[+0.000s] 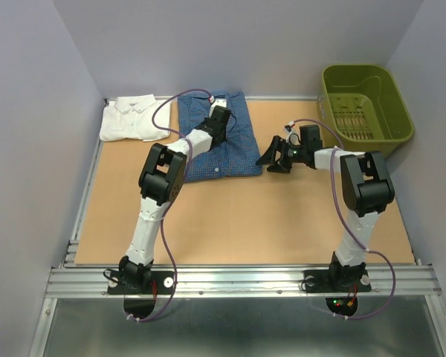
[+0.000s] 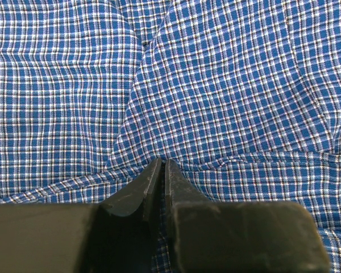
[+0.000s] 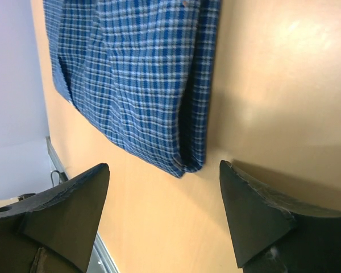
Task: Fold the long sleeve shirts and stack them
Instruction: Fold the shirt
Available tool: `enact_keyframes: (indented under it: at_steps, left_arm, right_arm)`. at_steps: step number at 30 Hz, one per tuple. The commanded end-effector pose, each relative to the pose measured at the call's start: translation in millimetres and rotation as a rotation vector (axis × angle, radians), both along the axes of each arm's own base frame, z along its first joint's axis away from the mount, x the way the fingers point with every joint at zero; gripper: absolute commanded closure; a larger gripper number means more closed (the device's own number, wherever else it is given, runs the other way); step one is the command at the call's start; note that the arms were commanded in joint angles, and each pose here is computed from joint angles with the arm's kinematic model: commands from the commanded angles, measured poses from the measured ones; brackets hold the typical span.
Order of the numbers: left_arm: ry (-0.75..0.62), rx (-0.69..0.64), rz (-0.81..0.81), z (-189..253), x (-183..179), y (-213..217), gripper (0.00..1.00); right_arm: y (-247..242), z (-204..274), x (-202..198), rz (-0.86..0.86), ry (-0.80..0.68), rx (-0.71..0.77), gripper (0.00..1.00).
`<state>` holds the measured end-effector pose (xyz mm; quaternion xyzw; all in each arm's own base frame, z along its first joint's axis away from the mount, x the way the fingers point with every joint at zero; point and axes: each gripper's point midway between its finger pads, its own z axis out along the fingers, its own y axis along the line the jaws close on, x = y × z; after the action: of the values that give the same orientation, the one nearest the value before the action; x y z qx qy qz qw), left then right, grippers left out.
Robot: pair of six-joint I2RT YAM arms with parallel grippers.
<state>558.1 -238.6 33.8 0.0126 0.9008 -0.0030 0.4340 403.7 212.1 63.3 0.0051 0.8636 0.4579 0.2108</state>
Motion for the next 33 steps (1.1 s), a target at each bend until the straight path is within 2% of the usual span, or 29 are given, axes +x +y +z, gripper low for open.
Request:
enact_keyframes:
  at_steps: [1,5,10,19,20,23,25,26,27,28,30,32,33]
  left_arm:
    - [0.105,0.016,0.014,-32,-13,11,0.83]
    - [0.100,-0.008,0.010,-26,-12,8,0.82]
    - [0.065,-0.044,0.022,-2,-11,6,0.78]
    - [-0.130,-0.170,0.098,120,0,21,0.49]
    - [-0.140,-0.185,0.118,127,3,31,0.44]
    - [-0.141,-0.234,0.150,143,-4,47,0.35]
    - [-0.112,-0.246,0.176,138,-15,59,0.34]
    - [-0.124,-0.266,0.174,151,-23,61,0.34]
    - [-0.088,-0.257,0.178,137,-36,65,0.34]
    - [-0.091,-0.295,0.173,148,-46,64,0.36]
    - [-0.015,-0.314,0.174,122,-71,65,0.41]
    - [0.020,-0.386,0.142,117,-88,56,0.47]
    - [0.063,-0.393,0.146,98,-100,57,0.50]
  right_arm:
    - [-3,8,-6,0.030,-0.030,-0.021,0.18]
    - [-5,15,-10,0.021,-0.049,-0.031,0.20]
    - [-12,41,5,-0.049,-0.123,-0.065,0.22]
    - [-5,71,14,-0.103,-0.173,-0.065,0.22]
    - [-1,74,14,-0.104,-0.175,-0.063,0.22]
    - [13,78,14,-0.102,-0.176,-0.058,0.22]
    - [28,84,13,-0.099,-0.183,-0.044,0.22]
    - [32,86,14,-0.107,-0.192,-0.041,0.22]
    - [38,89,14,-0.107,-0.198,-0.032,0.24]
    - [48,92,16,-0.112,-0.206,-0.010,0.25]
    - [60,96,16,-0.102,-0.208,0.026,0.32]
    - [73,97,21,-0.096,-0.189,0.080,0.37]
    - [82,100,22,-0.085,-0.204,0.104,0.44]
